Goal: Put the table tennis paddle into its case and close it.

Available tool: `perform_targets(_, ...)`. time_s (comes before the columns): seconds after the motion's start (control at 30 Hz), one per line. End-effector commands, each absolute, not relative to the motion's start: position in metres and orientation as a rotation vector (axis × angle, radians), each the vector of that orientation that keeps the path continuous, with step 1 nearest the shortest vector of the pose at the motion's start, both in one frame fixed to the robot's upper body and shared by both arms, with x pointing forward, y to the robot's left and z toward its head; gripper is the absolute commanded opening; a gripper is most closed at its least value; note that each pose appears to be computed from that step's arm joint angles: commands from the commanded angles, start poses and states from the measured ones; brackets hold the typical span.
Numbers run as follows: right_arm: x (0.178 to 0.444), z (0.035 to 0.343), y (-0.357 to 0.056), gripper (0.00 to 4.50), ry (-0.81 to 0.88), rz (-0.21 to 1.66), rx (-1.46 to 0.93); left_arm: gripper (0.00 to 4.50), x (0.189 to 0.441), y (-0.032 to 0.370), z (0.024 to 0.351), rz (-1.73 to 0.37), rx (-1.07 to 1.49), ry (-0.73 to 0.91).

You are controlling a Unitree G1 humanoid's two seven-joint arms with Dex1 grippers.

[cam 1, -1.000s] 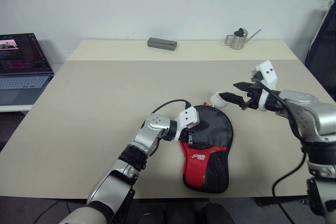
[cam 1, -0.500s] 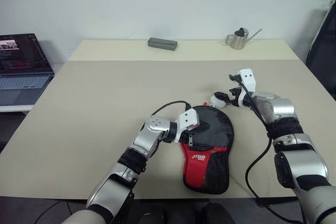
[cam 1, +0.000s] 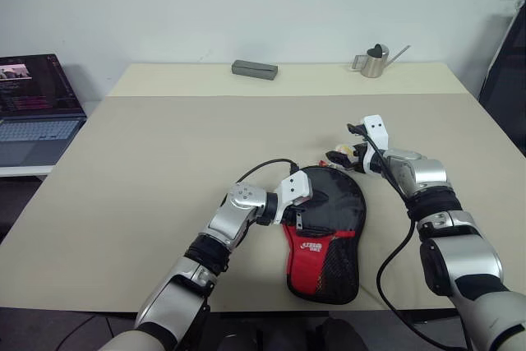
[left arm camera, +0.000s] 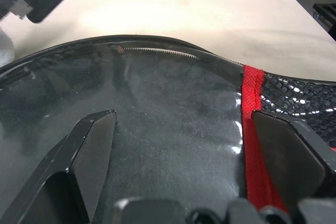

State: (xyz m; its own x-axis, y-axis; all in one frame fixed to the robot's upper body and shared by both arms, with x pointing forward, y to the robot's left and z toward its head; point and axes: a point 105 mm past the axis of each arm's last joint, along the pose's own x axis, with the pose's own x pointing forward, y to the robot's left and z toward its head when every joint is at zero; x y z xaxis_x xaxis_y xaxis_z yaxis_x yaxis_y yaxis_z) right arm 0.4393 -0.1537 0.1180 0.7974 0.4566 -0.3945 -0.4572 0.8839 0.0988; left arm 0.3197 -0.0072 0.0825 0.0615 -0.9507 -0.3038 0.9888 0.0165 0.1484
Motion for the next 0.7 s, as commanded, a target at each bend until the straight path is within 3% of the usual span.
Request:
perform_targets(0.03,0.439,0.129,-0.147,3.86,0.390,0.523,-0.024,4.50,0.313,-0.008,0.065,-1.530,0.367,0.199)
perform_targets(0.27,0.437,0.128,-0.143,1.51,0.385,0.537,-0.050,4.50,0.314,-0.007,0.064,-1.524,0.369,0.205)
perform_targets(0.37,0.437,0.129,-0.144,0.86,0.376,0.532,-0.053,4.50,0.315,-0.005,0.060,-1.514,0.377,0.222)
perform_targets(0.47,0.438,0.131,-0.145,0.65,0.367,0.524,-0.062,4.50,0.317,-0.002,0.055,-1.498,0.373,0.244)
perform_targets(0.7,0.440,0.141,-0.155,0.64,0.330,0.499,-0.111,4.50,0.317,0.006,0.042,-1.478,0.341,0.303)
